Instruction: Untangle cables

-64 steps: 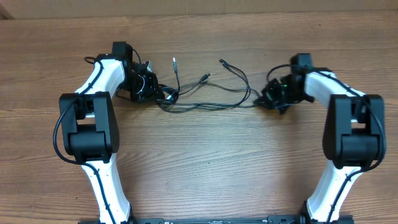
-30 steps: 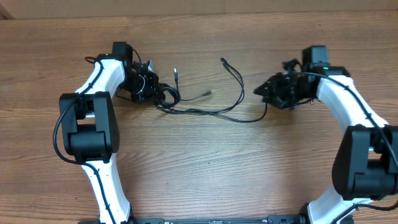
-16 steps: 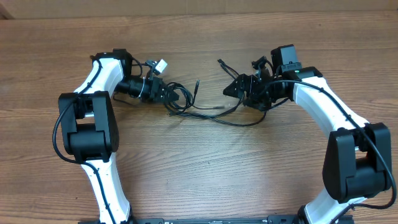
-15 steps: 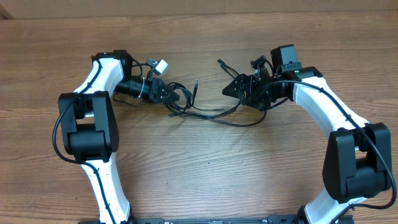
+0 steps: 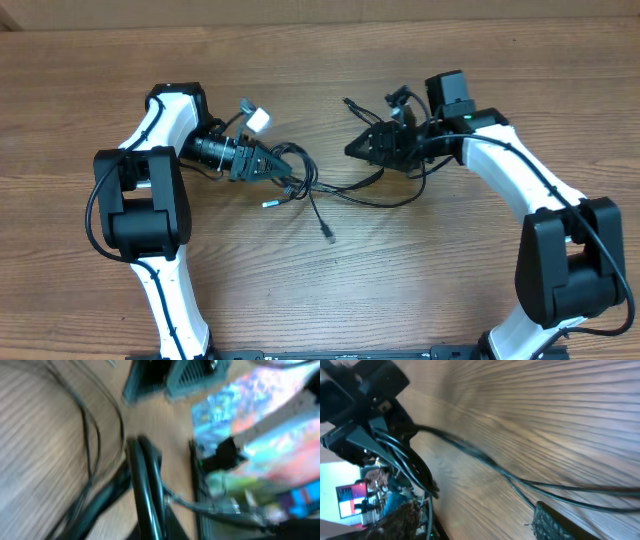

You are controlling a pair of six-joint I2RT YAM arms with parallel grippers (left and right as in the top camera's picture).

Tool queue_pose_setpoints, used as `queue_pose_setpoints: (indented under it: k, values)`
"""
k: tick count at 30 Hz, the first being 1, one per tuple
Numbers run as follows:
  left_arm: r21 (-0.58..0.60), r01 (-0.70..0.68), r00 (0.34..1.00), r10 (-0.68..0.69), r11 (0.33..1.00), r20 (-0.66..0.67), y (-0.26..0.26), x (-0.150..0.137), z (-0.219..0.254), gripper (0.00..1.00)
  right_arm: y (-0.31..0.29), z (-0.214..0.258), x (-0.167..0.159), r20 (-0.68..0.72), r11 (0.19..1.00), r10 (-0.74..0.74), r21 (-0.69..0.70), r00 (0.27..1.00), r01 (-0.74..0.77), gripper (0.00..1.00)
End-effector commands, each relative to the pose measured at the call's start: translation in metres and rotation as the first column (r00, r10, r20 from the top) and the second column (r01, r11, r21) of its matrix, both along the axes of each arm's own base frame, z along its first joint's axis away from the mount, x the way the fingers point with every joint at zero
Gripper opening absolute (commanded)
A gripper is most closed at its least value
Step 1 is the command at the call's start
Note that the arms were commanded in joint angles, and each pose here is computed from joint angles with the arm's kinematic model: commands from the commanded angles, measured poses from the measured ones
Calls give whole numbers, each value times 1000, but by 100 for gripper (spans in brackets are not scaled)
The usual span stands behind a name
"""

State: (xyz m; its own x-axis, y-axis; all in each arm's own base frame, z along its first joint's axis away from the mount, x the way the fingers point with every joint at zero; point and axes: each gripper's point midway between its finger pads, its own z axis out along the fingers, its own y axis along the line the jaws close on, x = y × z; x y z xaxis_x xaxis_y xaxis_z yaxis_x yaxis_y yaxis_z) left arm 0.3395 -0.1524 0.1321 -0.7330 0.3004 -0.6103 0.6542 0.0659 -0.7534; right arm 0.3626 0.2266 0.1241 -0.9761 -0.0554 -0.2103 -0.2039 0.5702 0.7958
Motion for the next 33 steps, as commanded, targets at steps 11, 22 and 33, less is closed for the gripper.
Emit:
queue_pose_setpoints:
  k: [11,22,33]
  values:
    - [-150,-20,966,58,988,251,-8,18,17,4,54,-2,-15,80,996,77,-61,994,-72,69]
    - [-155,-10,967,49,988,250,-13,16,18,4,63,-8,13,120,975,-135,-162,984,153,64]
    - [-166,-19,969,58,986,238,-16,17,20,4,82,-10,20,214,952,-186,-203,959,230,60]
